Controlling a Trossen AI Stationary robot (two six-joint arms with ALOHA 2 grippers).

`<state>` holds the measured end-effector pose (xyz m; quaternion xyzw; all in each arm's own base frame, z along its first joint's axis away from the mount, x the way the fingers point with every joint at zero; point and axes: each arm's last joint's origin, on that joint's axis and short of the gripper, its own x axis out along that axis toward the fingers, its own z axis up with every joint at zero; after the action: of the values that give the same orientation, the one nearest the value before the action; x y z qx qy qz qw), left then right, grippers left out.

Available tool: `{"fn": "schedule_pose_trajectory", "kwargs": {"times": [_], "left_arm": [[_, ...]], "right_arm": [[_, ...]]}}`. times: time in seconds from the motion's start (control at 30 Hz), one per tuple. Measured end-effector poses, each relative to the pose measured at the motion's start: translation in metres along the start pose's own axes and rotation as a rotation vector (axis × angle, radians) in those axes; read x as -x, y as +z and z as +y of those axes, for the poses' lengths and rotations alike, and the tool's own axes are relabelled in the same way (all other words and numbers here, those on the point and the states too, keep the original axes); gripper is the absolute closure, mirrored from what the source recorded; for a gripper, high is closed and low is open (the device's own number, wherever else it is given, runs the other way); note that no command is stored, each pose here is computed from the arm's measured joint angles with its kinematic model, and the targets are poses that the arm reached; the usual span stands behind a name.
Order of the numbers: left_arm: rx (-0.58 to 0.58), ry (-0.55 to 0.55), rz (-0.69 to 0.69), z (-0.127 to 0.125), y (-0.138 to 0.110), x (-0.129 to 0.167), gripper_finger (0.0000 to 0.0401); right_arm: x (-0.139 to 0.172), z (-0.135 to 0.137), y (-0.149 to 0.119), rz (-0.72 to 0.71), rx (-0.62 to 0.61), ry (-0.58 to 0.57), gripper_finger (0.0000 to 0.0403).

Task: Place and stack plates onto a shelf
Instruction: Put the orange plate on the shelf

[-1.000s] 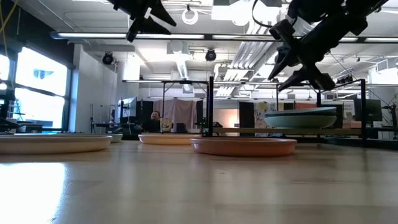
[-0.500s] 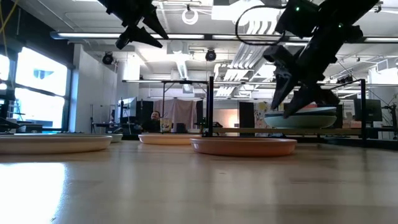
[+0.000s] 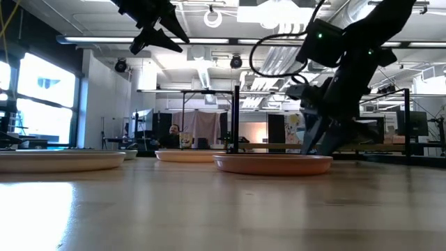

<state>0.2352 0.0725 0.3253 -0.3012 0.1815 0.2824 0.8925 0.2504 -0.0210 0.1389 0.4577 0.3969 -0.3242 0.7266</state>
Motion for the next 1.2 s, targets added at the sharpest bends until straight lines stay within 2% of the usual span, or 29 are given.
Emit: {"fn": "schedule_pose_trajectory", "kwargs": {"times": [0.3, 0.4, 0.63, 0.93, 1.2], "left_arm": [[0.004, 0.0, 0.0, 0.0, 0.0, 0.0, 0.0274], [0.004, 0.0, 0.0, 0.0, 0.0, 0.0, 0.0274], [0.005, 0.001, 0.0, 0.0, 0.0, 0.0, 0.0274], [0.005, 0.001, 0.0, 0.0, 0.0, 0.0, 0.0274], [0.005, 0.001, 0.0, 0.0, 0.0, 0.0, 0.0274]], "right_arm": [[-0.011, -0.001, -0.003, 0.011, -0.018, -0.033, 0.0278], [-0.011, -0.002, -0.003, 0.012, -0.019, -0.037, 0.0305], [-0.011, -0.002, -0.003, 0.01, -0.015, -0.034, 0.0396], [-0.002, -0.003, 0.005, 0.009, -0.018, 0.0, 0.04], [0.022, -0.007, 0.013, -0.026, -0.019, 0.011, 0.0402]]}}
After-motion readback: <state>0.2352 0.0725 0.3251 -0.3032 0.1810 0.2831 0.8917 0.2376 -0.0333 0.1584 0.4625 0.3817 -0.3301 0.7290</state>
